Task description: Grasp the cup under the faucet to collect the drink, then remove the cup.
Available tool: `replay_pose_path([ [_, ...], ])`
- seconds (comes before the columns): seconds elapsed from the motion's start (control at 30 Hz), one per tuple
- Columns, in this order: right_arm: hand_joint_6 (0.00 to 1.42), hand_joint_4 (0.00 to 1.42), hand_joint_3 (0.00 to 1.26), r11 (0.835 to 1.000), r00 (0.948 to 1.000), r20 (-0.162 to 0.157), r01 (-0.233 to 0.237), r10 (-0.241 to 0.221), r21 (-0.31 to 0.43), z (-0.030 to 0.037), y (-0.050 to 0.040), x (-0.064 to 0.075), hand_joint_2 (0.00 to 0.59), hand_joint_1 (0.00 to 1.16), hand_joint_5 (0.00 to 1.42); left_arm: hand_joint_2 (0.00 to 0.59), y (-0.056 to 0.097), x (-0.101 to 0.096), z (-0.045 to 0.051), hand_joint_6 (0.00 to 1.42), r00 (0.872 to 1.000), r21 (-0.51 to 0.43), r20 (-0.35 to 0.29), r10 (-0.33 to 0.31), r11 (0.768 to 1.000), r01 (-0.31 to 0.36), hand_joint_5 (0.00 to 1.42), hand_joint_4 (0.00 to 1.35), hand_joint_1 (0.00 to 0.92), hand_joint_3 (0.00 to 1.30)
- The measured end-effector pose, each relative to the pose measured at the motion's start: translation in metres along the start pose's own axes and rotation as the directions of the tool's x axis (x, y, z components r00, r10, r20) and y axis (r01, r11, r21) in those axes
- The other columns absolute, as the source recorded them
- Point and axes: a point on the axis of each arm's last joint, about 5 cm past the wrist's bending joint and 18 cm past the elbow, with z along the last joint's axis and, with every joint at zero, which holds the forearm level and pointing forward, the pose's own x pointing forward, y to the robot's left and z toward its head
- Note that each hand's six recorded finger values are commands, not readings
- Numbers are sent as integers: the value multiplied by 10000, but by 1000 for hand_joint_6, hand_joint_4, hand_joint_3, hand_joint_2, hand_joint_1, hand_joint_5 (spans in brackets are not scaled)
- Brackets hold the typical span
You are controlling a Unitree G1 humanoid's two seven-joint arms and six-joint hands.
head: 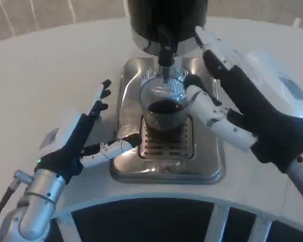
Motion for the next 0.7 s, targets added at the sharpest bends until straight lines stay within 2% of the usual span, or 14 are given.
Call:
replay_pose_path([
  [0.17, 0, 0, 0, 9988, 9999, -104, -45, 40, -478, -2, 11, -109, 586, 0, 0, 36, -2, 28, 9, 289, 10000, -26, 2, 3, 10000, -3, 184, 0, 189, 0],
  [0.2, 0, 0, 0, 9975, 9994, -354, -60, 35, -705, -10, 19, -146, 586, 0, 0, 37, -7, 25, 5, 289, 10000, -35, -31, -16, 10000, 16, 184, 0, 188, 0],
  [0.33, 0, 0, 0, 9950, 9982, -603, -123, 63, -995, -5, 13, -197, 586, 0, 0, 39, -14, 28, 2, 285, 10000, -47, -72, -48, 10000, 47, 184, 0, 184, 0],
  [0.5, 0, 0, 0, 9918, 9932, -1128, -420, 283, -1207, -9, 20, -283, 586, 0, 0, 39, -22, 34, 0, 280, 9999, -75, -122, -68, 9999, 67, 184, 0, 181, 0],
  [0.63, 0, 0, 0, 9906, 9900, -1375, -507, 330, -1269, 6, 23, -325, 586, 0, 0, 40, -22, 42, 0, 277, 9999, -82, -137, -67, 9999, 66, 184, 0, 180, 0],
  [0.7, 0, 0, 0, 9895, 9845, -1673, -734, 520, -1243, 11, 49, -359, 586, 0, 0, 40, -24, 41, -2, 277, 9998, -101, -162, -65, 9999, 63, 184, 0, 180, 0],
])
